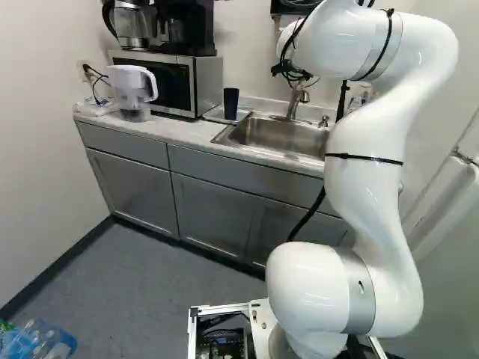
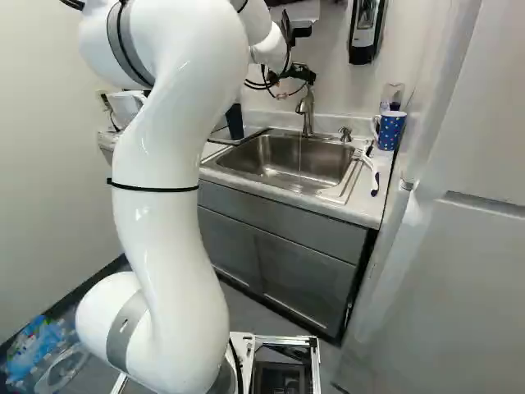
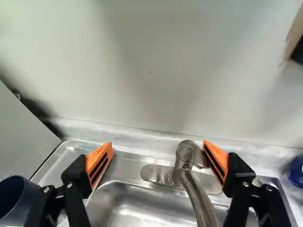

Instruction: Rinse the cup and place it in the tray

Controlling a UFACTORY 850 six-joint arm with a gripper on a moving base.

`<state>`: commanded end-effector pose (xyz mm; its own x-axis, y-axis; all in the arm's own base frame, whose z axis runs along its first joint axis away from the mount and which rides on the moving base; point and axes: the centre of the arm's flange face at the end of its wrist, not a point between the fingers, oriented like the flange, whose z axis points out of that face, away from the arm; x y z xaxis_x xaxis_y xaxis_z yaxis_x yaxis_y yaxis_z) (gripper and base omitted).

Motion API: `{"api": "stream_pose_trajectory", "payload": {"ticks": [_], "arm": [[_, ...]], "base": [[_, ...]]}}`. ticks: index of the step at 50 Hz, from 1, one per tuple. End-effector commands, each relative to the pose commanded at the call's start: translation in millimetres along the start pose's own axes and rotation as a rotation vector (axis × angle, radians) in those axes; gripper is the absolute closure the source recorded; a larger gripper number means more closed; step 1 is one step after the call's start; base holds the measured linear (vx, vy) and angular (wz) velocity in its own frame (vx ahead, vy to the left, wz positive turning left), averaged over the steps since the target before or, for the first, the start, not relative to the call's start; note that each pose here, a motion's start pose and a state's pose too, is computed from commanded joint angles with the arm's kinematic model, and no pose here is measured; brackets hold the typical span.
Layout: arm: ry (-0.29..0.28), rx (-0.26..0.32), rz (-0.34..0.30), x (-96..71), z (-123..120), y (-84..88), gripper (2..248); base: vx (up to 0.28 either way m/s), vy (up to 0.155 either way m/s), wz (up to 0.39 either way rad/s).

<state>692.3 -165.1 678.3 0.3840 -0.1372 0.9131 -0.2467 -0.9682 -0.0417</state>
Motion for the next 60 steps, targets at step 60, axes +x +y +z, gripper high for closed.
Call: {"api": "stream_pose_trajectory", "payload": {"ticks": [60], "arm": [[0.102, 0.024, 0.056, -0.5, -38.4, -16.5, 3]], "base": [[0.0, 0.0, 0.0]]}}
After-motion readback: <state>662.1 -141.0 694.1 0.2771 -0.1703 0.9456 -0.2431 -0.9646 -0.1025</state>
